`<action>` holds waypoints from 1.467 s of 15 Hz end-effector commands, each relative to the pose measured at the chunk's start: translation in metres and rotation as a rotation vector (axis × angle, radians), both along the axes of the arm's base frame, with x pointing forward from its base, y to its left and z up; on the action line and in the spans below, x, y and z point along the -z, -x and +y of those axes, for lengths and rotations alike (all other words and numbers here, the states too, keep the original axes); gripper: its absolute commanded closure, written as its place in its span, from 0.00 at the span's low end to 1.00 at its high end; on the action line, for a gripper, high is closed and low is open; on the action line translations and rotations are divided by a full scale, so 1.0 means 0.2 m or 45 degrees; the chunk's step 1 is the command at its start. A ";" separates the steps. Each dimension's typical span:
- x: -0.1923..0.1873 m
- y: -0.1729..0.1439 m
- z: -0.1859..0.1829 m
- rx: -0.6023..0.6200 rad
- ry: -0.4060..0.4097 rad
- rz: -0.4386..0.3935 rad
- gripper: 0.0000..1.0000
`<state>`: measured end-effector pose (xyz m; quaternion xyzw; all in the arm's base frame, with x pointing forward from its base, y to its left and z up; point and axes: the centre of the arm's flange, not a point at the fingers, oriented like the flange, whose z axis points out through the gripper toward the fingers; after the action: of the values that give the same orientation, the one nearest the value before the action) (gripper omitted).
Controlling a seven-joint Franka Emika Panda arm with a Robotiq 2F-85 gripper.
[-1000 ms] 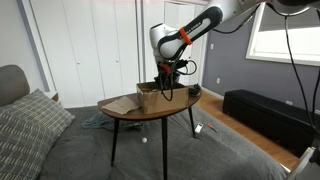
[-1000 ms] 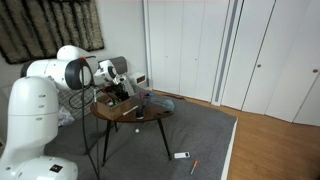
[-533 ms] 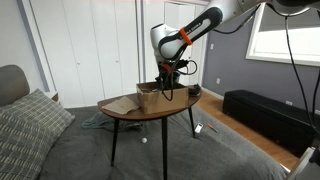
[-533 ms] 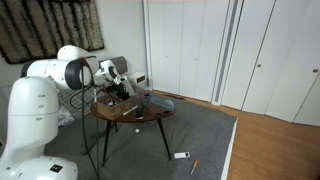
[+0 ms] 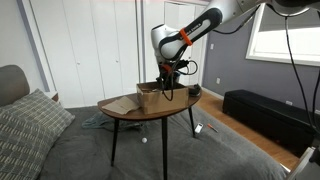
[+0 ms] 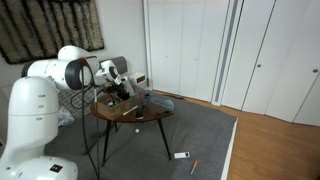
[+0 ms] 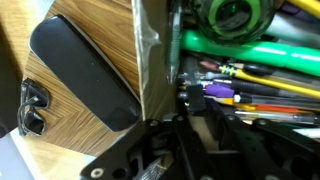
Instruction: Take the marker out of the box
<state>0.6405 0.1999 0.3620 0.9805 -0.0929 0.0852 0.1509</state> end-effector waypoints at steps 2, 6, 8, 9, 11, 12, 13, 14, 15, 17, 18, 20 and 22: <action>0.01 -0.03 0.02 -0.022 0.012 -0.006 0.93; -0.05 0.00 0.02 -0.023 0.019 -0.024 0.96; -0.10 0.02 0.03 -0.025 0.019 -0.048 0.96; -0.13 0.03 0.04 -0.026 0.021 -0.060 0.96; -0.20 0.05 0.04 -0.022 0.023 -0.094 0.96; -0.23 0.06 0.04 -0.024 0.022 -0.115 0.96; -0.27 0.07 0.03 -0.018 0.024 -0.138 0.96; -0.31 0.08 0.03 -0.012 0.020 -0.164 0.96; -0.35 0.10 0.02 -0.005 0.017 -0.193 0.96; -0.43 0.13 -0.01 0.014 -0.012 -0.249 0.96; -0.46 0.14 -0.01 0.021 -0.034 -0.276 0.96; -0.53 0.18 -0.04 0.044 -0.067 -0.327 0.96; -0.58 0.21 -0.08 0.080 -0.067 -0.352 0.96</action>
<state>0.6236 0.2003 0.4674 0.9678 -0.1221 0.1884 0.1140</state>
